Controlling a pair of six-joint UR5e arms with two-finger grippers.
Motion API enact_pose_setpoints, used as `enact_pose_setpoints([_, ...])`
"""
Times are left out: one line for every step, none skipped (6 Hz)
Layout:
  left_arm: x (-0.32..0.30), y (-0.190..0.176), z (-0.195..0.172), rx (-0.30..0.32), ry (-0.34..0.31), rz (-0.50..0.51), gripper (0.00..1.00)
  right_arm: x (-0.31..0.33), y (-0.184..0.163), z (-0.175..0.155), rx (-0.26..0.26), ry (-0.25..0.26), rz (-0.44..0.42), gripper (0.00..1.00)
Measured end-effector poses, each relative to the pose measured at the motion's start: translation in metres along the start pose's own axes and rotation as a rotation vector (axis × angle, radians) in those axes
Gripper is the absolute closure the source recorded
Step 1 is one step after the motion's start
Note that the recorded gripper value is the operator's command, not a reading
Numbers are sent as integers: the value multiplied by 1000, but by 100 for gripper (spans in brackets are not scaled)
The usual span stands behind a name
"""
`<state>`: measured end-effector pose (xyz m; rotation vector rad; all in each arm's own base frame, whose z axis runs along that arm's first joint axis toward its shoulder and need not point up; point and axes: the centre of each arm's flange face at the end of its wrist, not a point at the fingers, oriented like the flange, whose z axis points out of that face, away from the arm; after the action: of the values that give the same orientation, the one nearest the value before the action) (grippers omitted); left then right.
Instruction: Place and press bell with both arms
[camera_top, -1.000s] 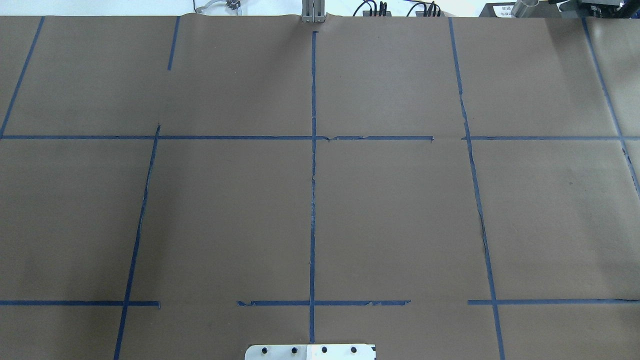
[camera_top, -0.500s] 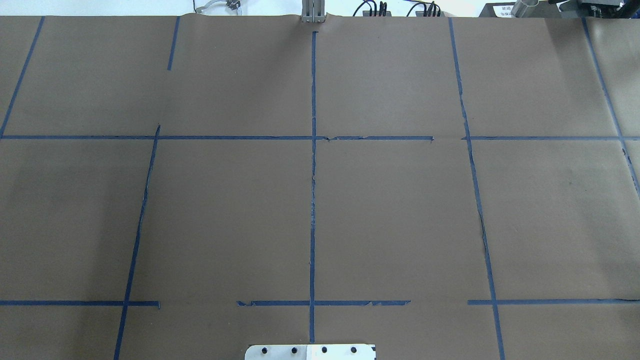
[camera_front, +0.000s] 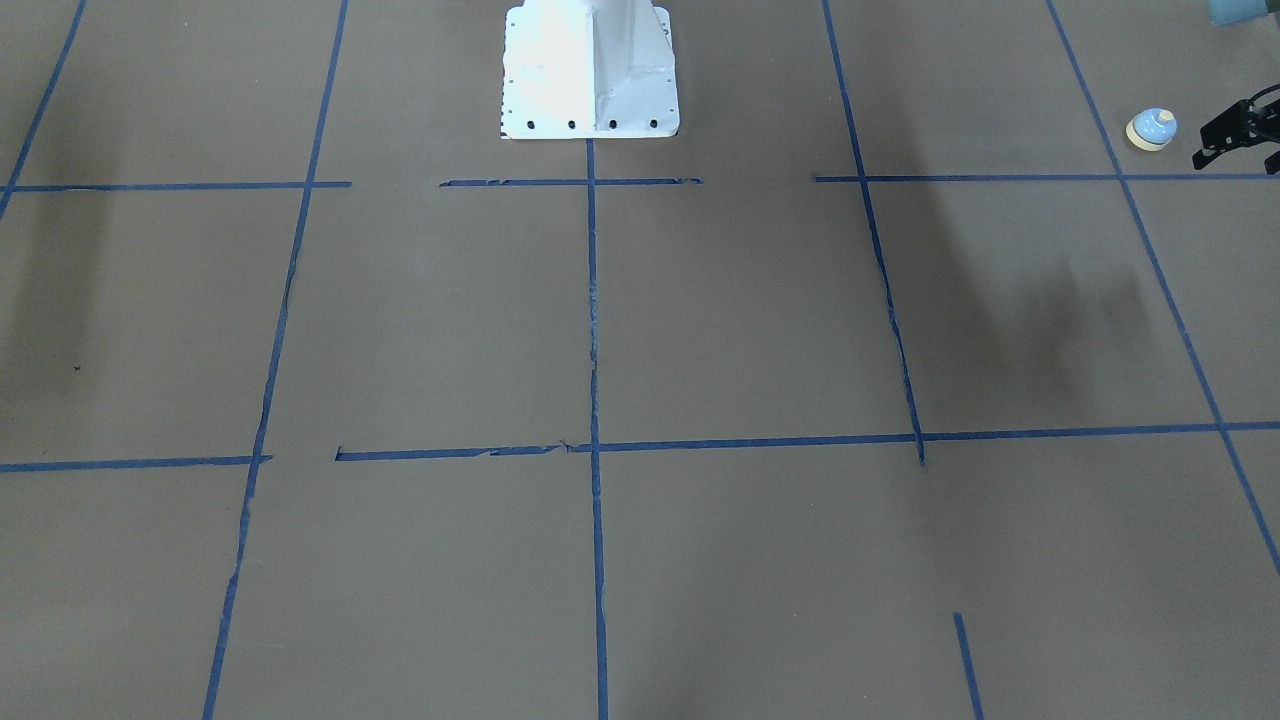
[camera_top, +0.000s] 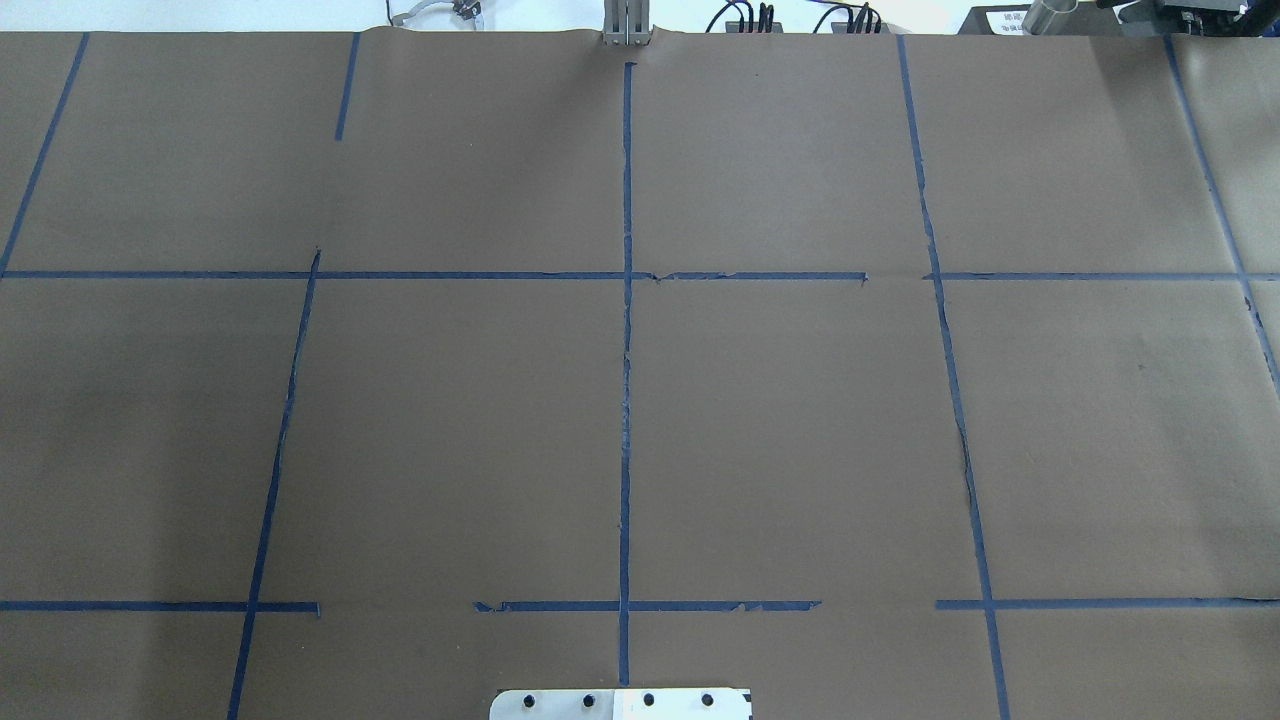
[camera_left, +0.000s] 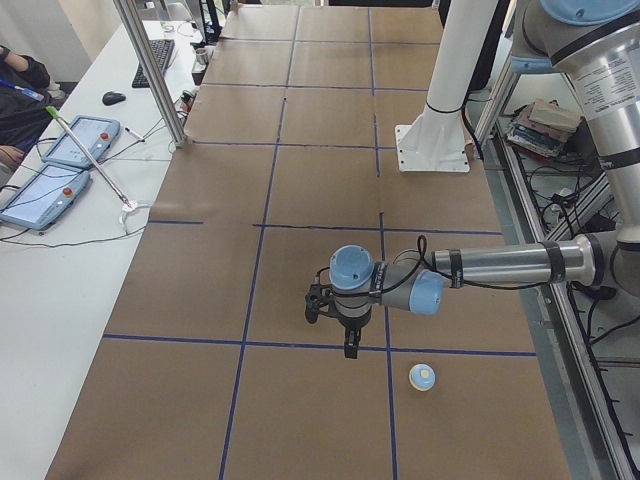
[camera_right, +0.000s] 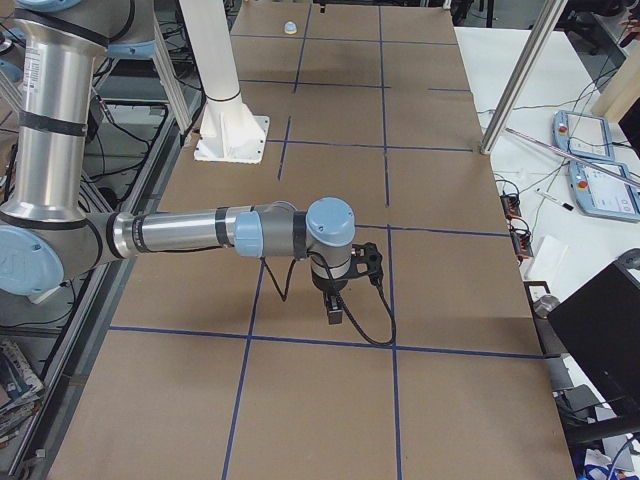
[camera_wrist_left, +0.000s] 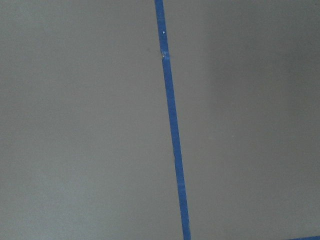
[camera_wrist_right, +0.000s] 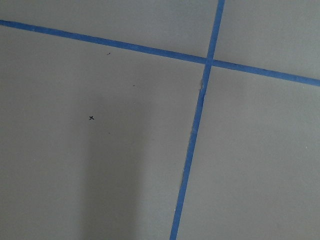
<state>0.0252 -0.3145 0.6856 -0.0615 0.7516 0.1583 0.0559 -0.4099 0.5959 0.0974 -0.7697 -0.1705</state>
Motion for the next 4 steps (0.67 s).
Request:
enact_pose_setpoints([0,10,26,-49,-10,23,0,1,1,1,-2,1,1,0])
enact_pose_setpoints([-12,20,52,-75,-13,51,0,2,1,2,-4,1,3,0])
enact_pose_setpoints([-30,35,75,-86,-4,67,0,3,3,4,-8,0,7,0])
enact_pose_setpoints([-44,51,87,-98,5,65,0,4,4,5,-10,-1,10,0])
